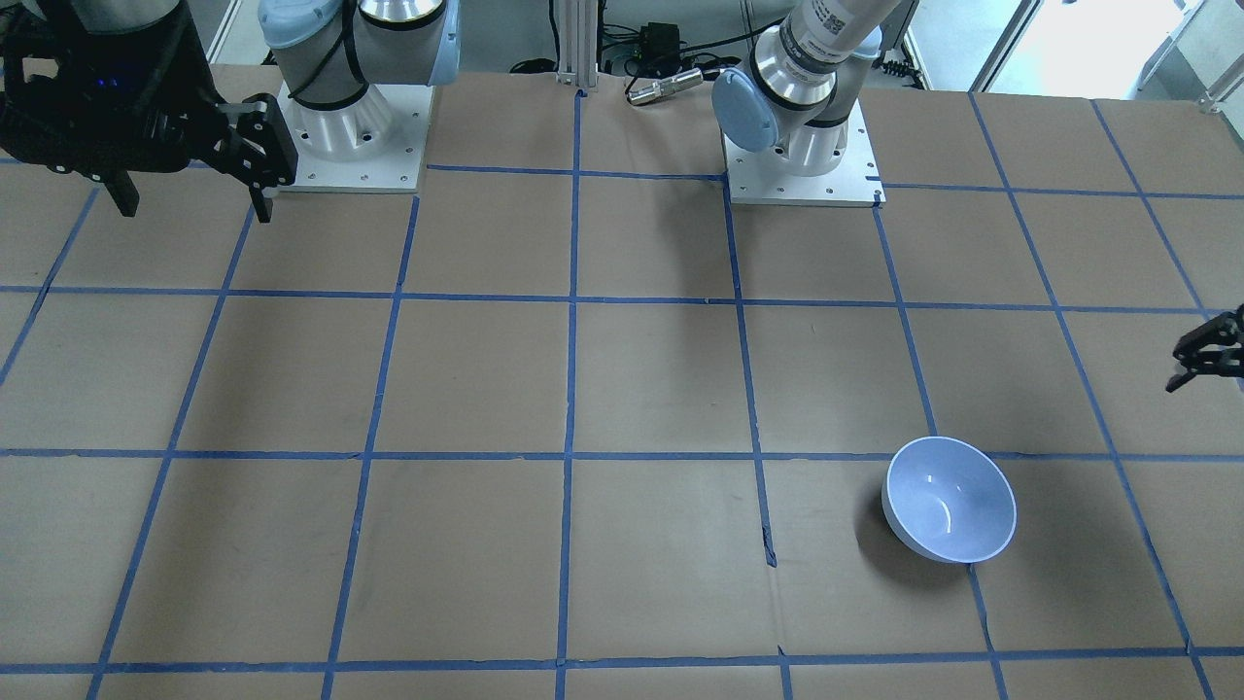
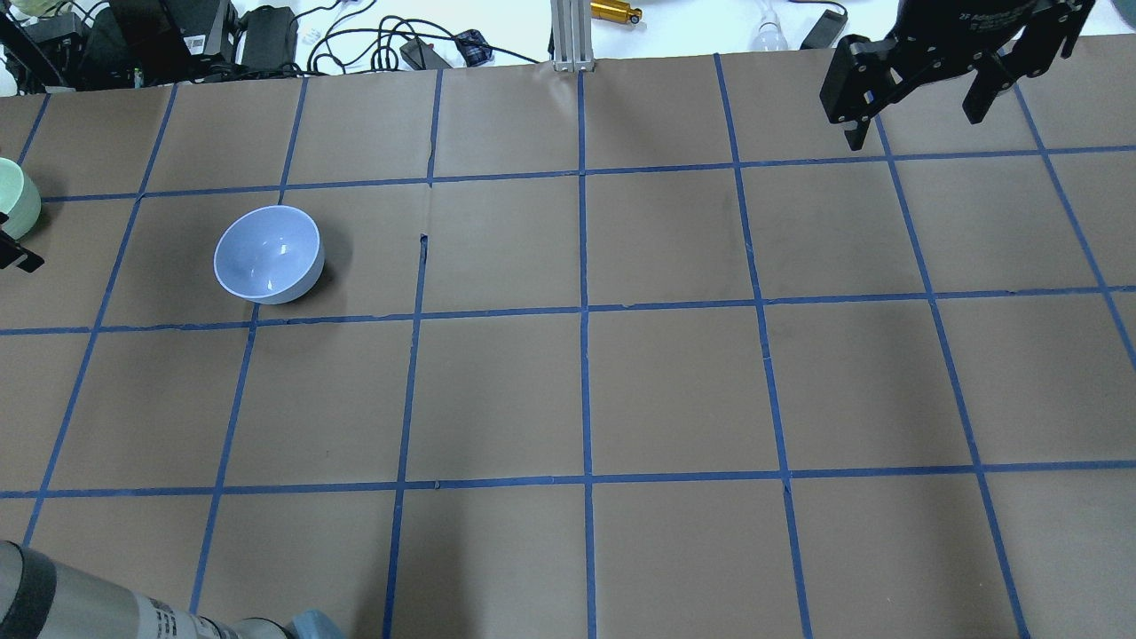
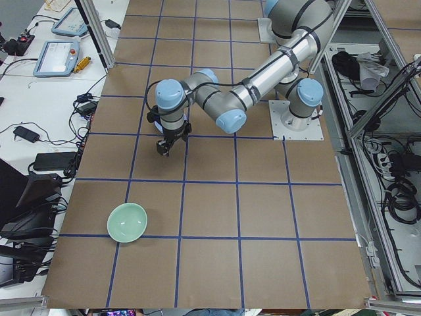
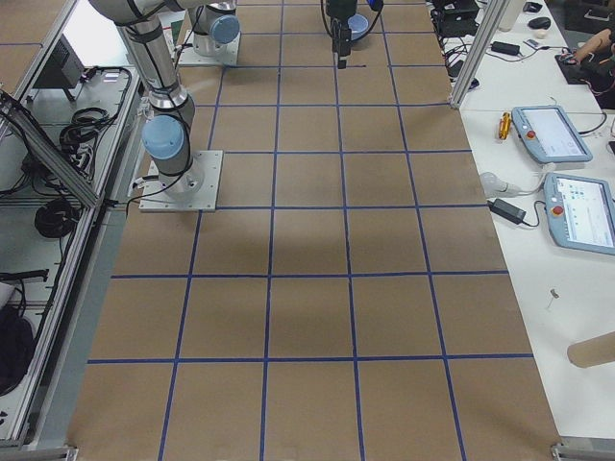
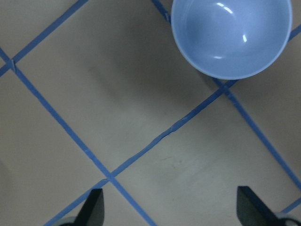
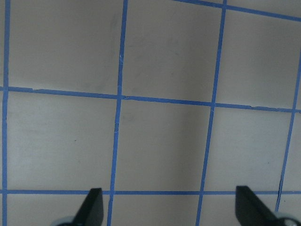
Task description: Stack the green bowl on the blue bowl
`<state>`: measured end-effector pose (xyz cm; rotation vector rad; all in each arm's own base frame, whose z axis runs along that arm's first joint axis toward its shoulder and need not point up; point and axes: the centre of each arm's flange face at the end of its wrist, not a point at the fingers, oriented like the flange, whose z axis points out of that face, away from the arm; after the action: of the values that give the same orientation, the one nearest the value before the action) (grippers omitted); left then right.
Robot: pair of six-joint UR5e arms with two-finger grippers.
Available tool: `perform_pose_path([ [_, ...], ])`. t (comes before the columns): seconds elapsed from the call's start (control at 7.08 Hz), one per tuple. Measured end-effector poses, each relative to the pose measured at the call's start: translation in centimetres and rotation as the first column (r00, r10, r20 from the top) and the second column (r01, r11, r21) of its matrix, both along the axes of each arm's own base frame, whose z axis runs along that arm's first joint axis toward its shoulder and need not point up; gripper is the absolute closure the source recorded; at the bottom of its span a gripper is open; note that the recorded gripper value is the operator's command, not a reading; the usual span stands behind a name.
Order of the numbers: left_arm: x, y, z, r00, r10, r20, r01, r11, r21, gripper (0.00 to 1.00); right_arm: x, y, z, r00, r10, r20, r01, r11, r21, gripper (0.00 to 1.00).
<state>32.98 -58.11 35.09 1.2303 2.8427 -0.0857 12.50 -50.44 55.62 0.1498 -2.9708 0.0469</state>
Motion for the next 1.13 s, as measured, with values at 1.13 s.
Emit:
perform_pose_path([
  [1.13, 19.8, -5.3, -10.8, 0.865, -0.498, 0.056, 0.499, 0.866, -0.017, 0.00, 0.0, 0.0, 0.0, 1.000, 0.000, 0.000, 0.000, 1.000, 0.000, 0.00],
])
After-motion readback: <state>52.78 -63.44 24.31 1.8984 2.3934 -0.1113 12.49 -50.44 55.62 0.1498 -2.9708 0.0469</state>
